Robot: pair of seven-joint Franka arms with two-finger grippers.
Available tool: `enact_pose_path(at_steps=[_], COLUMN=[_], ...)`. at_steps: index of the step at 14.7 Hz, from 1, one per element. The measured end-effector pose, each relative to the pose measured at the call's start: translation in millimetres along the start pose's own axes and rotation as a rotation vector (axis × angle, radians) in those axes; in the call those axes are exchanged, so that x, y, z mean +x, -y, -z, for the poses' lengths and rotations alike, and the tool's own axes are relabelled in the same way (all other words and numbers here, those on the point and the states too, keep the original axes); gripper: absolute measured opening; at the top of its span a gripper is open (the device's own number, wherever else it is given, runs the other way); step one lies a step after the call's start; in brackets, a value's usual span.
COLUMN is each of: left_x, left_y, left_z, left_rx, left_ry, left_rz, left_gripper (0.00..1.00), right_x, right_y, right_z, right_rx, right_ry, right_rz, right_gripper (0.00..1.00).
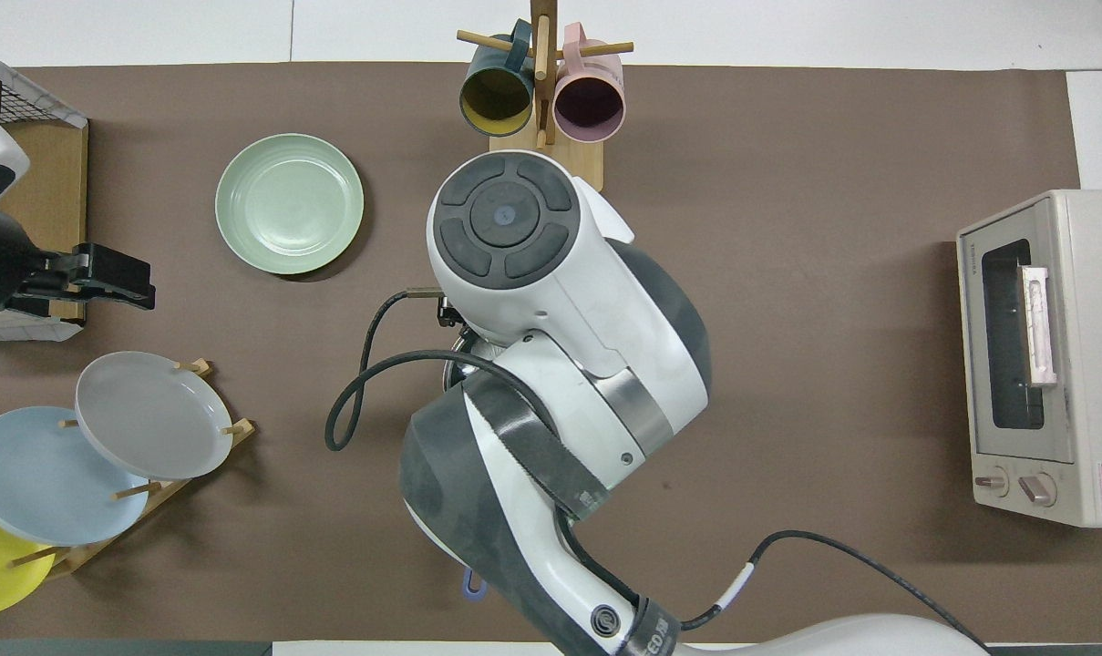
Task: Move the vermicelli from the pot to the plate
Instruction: 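Reach the right gripper over the pot toward the glass lid knob, then grasp the blue lid knob with the right gripper and lift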
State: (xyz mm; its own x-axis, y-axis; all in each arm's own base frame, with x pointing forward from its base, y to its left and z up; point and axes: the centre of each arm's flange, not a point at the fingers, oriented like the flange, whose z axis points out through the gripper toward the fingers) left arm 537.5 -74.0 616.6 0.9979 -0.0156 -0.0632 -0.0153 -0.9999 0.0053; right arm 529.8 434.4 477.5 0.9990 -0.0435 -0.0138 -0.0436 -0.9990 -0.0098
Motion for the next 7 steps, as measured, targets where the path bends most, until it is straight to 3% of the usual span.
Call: enact_pose_path(at_steps=[7], left_x=[0], left_y=[0], left_z=[0], left_rx=[0.000], left_ry=[0.000], left_rz=[0.000], left_gripper=[1.00], right_x=[-40], right_y=[7], right_z=[-54], right_rx=[0.018], right_ry=[-0.026], right_rz=[0.049], right_gripper=[1.00])
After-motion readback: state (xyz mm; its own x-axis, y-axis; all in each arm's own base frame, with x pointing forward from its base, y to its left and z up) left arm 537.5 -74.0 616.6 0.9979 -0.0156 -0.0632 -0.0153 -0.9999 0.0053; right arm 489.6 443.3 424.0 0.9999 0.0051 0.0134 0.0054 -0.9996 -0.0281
